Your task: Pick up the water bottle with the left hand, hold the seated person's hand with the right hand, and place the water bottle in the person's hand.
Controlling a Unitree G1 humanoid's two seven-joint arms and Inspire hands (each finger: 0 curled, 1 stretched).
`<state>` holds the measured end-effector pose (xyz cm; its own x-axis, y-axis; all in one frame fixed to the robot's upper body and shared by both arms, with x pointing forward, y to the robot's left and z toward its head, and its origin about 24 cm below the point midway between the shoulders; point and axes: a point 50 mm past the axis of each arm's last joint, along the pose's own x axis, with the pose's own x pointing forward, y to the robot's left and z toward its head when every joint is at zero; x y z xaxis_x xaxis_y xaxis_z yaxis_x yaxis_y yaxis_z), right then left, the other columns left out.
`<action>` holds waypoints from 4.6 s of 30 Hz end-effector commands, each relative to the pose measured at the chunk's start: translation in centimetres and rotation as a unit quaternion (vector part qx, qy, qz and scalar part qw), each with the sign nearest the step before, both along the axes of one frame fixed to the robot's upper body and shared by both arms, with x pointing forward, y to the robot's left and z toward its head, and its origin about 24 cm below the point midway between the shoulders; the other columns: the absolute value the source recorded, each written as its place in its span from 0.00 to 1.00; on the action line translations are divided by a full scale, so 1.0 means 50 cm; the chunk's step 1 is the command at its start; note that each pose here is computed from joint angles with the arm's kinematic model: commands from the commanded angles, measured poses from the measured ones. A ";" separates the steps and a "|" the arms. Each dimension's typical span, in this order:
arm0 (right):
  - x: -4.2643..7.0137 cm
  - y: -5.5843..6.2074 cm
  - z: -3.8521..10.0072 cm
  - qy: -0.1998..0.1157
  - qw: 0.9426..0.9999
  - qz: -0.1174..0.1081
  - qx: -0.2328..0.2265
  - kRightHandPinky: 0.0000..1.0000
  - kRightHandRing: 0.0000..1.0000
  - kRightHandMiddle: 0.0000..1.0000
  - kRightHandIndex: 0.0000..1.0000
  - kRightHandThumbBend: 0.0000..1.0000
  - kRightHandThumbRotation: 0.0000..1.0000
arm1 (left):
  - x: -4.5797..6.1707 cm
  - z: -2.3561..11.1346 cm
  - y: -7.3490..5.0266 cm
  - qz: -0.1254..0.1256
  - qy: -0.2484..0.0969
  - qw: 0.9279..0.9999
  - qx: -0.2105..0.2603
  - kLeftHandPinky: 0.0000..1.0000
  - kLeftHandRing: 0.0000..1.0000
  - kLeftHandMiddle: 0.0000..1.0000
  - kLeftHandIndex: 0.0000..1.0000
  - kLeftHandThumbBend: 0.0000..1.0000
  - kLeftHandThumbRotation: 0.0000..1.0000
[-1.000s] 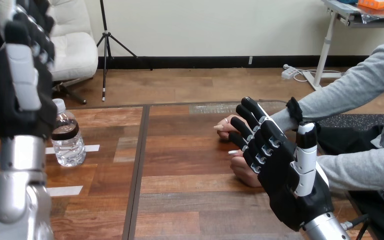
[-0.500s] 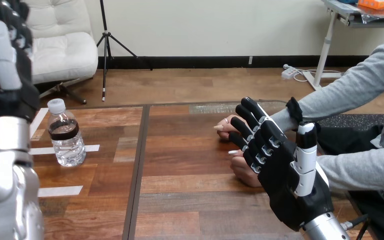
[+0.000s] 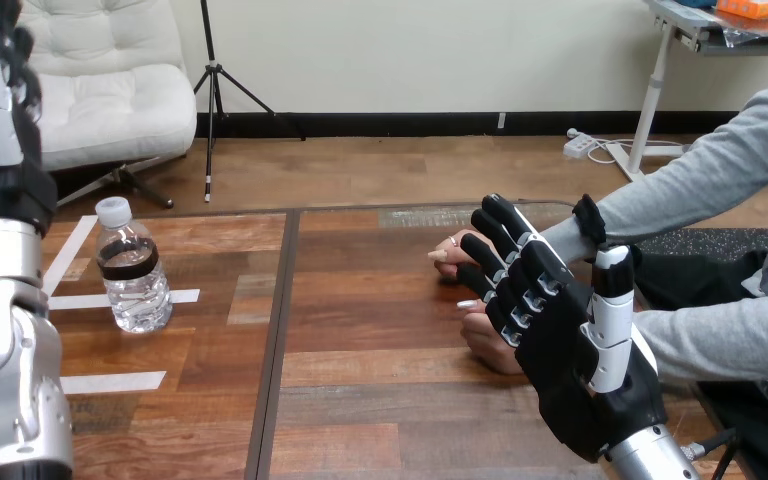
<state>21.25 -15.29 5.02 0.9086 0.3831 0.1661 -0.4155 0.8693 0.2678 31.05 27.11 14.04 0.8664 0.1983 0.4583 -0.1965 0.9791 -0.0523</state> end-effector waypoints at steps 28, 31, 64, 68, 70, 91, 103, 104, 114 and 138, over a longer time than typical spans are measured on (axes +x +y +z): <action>0.016 0.008 0.045 -0.053 0.999 0.007 0.010 1.00 1.00 0.99 0.96 0.93 1.00 | 0.074 -0.026 0.070 0.092 0.083 0.992 -0.015 1.00 1.00 1.00 1.00 0.72 1.00; 0.016 0.008 0.045 -0.053 0.999 0.008 0.010 1.00 1.00 0.99 0.96 0.92 1.00 | 0.075 -0.030 0.073 0.094 0.090 0.991 -0.012 1.00 1.00 1.00 1.00 0.69 1.00; 0.019 0.007 0.043 -0.053 0.998 0.008 0.012 1.00 1.00 0.99 0.96 0.92 1.00 | 0.084 -0.062 0.092 0.115 0.170 0.979 -0.016 1.00 1.00 1.00 1.00 0.56 1.00; 0.018 0.007 0.044 -0.054 0.998 0.008 0.012 1.00 1.00 0.99 0.96 0.92 1.00 | 0.085 -0.067 0.095 0.120 0.186 0.975 -0.018 1.00 1.00 1.00 1.00 0.60 1.00; 0.018 0.008 0.044 -0.054 0.998 0.008 0.012 1.00 1.00 0.99 0.96 0.92 1.00 | 0.085 -0.069 0.097 0.120 0.193 0.974 -0.020 1.00 1.00 1.00 1.00 0.61 1.00; 0.018 0.007 0.044 -0.055 0.998 0.009 0.012 1.00 1.00 0.99 0.96 0.92 1.00 | 0.079 -0.084 0.108 0.169 0.242 0.955 0.026 1.00 1.00 1.00 1.00 0.88 0.47; 0.018 0.007 0.044 -0.054 0.998 0.009 0.014 1.00 1.00 0.99 0.96 0.93 1.00 | 0.080 -0.086 0.107 0.181 0.255 0.949 0.052 1.00 1.00 1.00 1.00 0.99 0.16; 0.018 0.007 0.044 -0.054 0.998 0.009 0.014 1.00 1.00 0.99 0.96 0.92 1.00 | 0.080 -0.086 0.107 0.181 0.256 0.948 0.053 1.00 1.00 1.00 1.00 0.99 0.14; 0.017 0.007 0.044 -0.054 0.998 0.008 0.012 1.00 1.00 0.99 0.96 0.92 1.00 | 0.080 -0.086 0.106 0.173 0.257 0.949 0.059 0.98 1.00 1.00 1.00 1.00 0.04; 0.017 0.008 0.044 -0.052 0.999 0.008 0.011 1.00 1.00 0.98 0.95 0.92 1.00 | 0.079 -0.095 0.101 0.154 0.270 0.947 0.080 0.98 1.00 1.00 1.00 1.00 0.00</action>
